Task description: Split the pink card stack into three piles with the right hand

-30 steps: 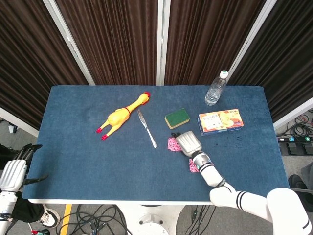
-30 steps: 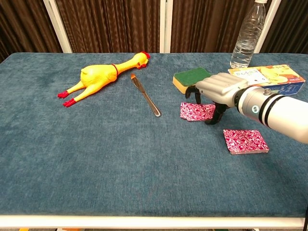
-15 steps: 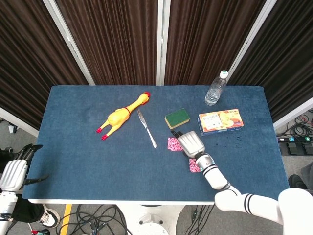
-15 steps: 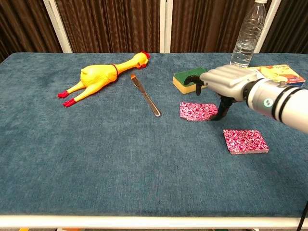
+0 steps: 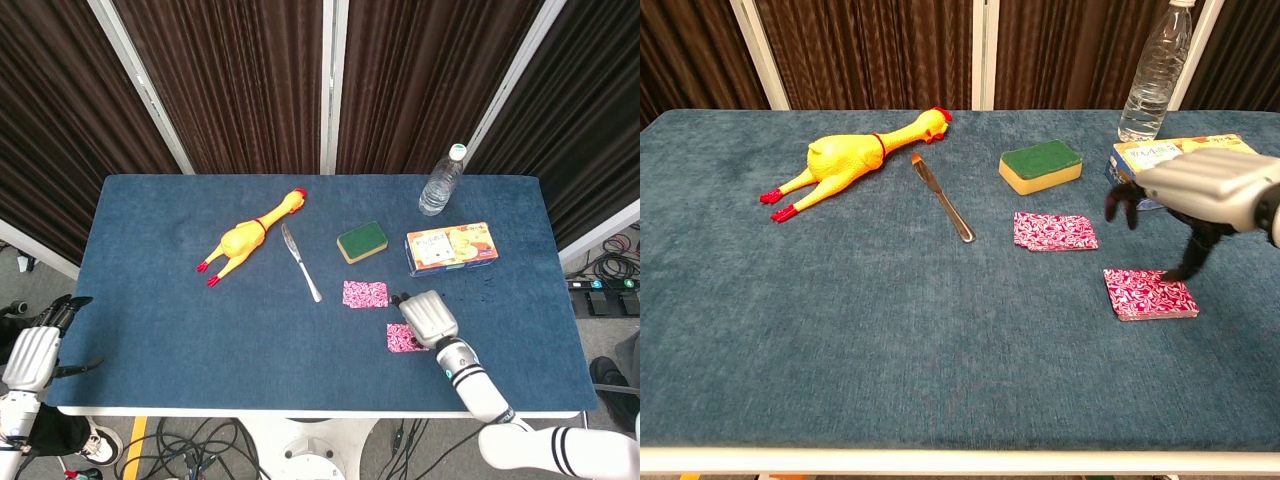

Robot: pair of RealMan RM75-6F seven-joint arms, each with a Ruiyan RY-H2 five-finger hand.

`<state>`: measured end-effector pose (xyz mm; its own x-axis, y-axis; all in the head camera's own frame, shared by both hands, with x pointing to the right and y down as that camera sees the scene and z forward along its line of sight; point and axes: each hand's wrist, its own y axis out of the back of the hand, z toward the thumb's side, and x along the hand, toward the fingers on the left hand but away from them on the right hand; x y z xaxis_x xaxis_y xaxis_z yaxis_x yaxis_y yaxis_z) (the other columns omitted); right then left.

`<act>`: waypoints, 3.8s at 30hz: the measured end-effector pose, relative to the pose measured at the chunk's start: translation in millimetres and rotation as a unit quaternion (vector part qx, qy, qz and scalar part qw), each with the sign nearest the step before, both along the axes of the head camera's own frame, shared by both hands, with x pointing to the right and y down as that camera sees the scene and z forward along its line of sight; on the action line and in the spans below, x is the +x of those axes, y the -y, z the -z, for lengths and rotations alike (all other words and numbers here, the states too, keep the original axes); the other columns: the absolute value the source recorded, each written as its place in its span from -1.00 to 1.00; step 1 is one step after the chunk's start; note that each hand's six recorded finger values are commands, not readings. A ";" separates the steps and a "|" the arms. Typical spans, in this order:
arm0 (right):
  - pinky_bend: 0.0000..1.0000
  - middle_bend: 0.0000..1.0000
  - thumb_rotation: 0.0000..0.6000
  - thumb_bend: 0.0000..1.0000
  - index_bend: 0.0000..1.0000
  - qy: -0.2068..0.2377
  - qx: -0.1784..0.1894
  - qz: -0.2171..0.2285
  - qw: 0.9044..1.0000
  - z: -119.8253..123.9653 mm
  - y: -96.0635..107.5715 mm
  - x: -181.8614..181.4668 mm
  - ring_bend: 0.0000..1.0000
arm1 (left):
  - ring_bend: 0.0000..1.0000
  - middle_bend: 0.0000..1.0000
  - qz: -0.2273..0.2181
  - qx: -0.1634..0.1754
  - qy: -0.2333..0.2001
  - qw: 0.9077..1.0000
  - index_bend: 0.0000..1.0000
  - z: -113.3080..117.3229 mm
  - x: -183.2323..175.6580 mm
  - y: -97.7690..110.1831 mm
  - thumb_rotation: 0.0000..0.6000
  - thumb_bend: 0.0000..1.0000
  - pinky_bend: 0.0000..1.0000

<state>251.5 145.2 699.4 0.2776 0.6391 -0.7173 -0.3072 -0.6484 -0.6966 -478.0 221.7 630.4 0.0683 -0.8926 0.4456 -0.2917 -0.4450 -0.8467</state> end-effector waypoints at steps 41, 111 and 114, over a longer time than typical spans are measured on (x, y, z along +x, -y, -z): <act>0.85 -0.40 1.00 -0.89 -0.36 -0.002 -0.020 -0.007 1.000 -15.7 -19.2 4.3 0.67 | -0.87 -0.69 -0.001 0.007 -0.002 1.000 -0.69 3.3 0.4 2.1 1.00 -0.93 -0.64; 0.85 -0.10 1.00 -0.80 -0.14 0.005 -0.003 -0.009 1.000 -23.2 -25.4 -4.7 0.68 | -0.87 -0.69 0.006 0.000 -0.006 1.000 -0.69 0.3 -3.4 -0.3 1.00 -0.93 -0.64; 0.85 -0.09 1.00 -0.80 -0.14 0.007 -0.003 -0.010 1.000 -23.0 -24.8 -4.9 0.68 | -0.87 -0.69 0.008 -0.002 -0.008 1.000 -0.69 -0.5 -3.5 -0.6 1.00 -0.93 -0.64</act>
<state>246.6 170.1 722.4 0.2754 0.6406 -0.7168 -0.2850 -0.6577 -0.6972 -481.5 222.2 630.8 0.0617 -0.8915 0.4487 -0.3128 -0.4442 -0.8395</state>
